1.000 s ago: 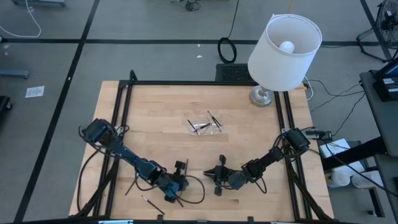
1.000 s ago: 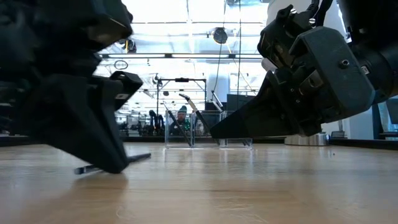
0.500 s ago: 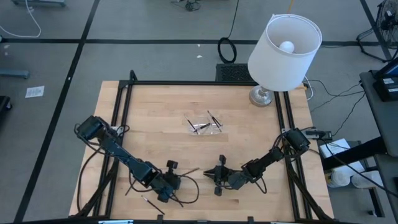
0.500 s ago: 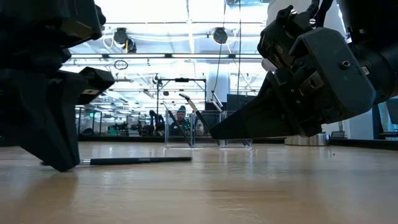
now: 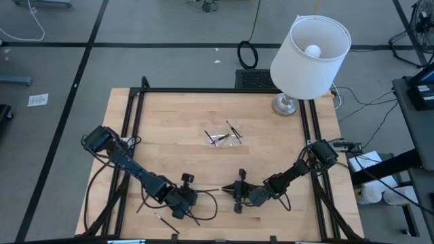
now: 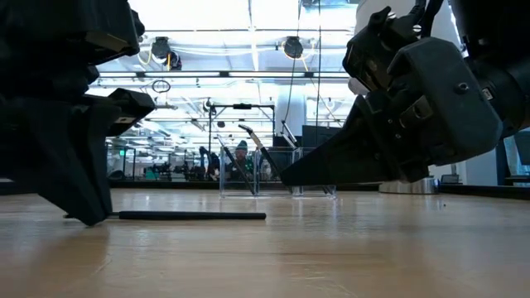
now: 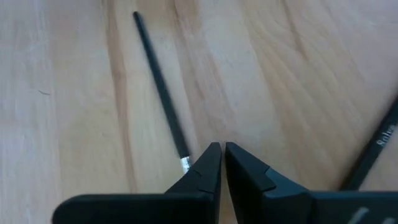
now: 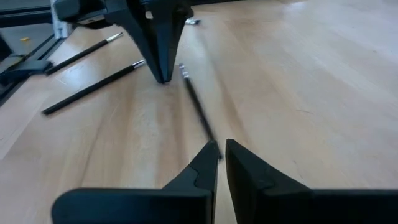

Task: Pick & Place Makeup Supplies
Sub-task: Put the makeup brush into the transparent organizer

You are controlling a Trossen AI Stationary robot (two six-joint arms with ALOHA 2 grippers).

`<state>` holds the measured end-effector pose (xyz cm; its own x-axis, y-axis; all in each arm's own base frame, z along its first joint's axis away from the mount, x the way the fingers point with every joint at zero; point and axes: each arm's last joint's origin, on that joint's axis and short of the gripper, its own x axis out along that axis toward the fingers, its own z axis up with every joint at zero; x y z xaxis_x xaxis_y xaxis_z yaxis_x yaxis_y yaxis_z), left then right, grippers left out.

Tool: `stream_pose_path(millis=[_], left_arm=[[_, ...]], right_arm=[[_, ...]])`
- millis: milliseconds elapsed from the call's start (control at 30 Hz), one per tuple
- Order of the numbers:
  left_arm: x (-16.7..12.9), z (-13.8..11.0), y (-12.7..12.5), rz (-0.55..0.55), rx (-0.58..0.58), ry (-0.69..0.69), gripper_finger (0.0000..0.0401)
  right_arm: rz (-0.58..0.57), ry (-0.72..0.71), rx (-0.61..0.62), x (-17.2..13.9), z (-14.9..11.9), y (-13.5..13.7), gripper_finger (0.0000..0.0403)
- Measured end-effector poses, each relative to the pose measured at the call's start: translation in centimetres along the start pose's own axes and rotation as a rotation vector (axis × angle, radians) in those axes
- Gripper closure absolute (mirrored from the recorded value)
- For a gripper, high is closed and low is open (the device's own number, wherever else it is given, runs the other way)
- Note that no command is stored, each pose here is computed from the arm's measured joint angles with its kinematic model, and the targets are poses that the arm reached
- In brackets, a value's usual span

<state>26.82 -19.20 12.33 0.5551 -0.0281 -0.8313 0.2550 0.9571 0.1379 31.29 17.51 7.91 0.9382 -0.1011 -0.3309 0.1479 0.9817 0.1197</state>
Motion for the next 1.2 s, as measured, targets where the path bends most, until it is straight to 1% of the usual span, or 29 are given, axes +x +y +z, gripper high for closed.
stream_pose_path(millis=[133, 267, 367, 467, 533, 600, 700, 767, 867, 900, 967, 1033, 1067, 1133, 1200], left_arm=[[-0.6, -0.1, -0.7, -0.043, 0.028, 0.001, 0.0370], [-2.5, 0.3, -1.2, -0.068, 0.045, -0.041, 0.0370], [-4.7, 1.1, -1.7, -0.095, 0.050, -0.128, 0.0370], [-7.1, 0.8, -2.3, -0.063, 0.073, -0.164, 0.0370], [-8.5, 0.4, -2.7, -0.037, 0.070, -0.178, 0.0370], [-9.7, -0.3, -3.1, -0.004, 0.066, -0.168, 0.0370], [-11.4, -1.3, -3.7, 0.038, 0.041, -0.170, 0.0370], [-12.4, -2.4, -3.8, 0.080, 0.021, -0.148, 0.0370], [-13.6, -4.0, -4.0, 0.149, -0.019, -0.123, 0.0370], [-14.0, -4.4, -4.1, 0.171, -0.031, -0.120, 0.0370], [-14.5, -5.2, -4.2, 0.206, -0.056, -0.124, 0.0370], [-14.9, -5.8, -4.4, 0.224, -0.070, -0.129, 0.0370], [-15.0, -6.0, -4.5, 0.228, -0.072, -0.130, 0.0370], [-15.3, -6.3, -4.8, 0.226, -0.073, -0.137, 0.0370], [-15.4, -6.5, -4.9, 0.227, -0.076, -0.150, 0.0370]], right_arm=[[0.071, 0.021, -0.009, 0.0, 0.0, 0.2, 0.0380], [0.122, -0.001, -0.064, -0.2, 0.8, 0.6, 0.0380], [0.174, -0.042, -0.115, -0.5, 2.5, 1.1, 0.0380], [0.213, -0.097, -0.139, -0.7, 4.5, 1.8, 0.0380], [0.203, -0.083, -0.166, -0.7, 6.1, 2.1, 0.0381], [0.200, 0.012, -0.190, 0.3, 8.3, 2.6, 0.0381], [0.157, 0.250, -0.247, 1.7, 12.0, 3.1, 0.0383], [0.128, 0.343, -0.268, 2.8, 14.3, 3.7, 0.0386], [0.170, 0.452, -0.305, 3.9, 16.6, 4.2, 0.0389], [0.190, 0.484, -0.302, 4.4, 17.0, 4.2, 0.0388], [0.234, 0.504, -0.272, 6.2, 17.9, 4.2, 0.0381], [0.230, 0.564, -0.280, 7.5, 18.0, 4.0, 0.0368], [0.220, 0.615, -0.292, 8.3, 17.4, 3.9, 0.0358], [0.244, 0.652, -0.296, 10.4, 16.9, 4.0, 0.0335], [0.231, 0.729, -0.312, 11.4, 16.1, 4.1, 0.0309]])
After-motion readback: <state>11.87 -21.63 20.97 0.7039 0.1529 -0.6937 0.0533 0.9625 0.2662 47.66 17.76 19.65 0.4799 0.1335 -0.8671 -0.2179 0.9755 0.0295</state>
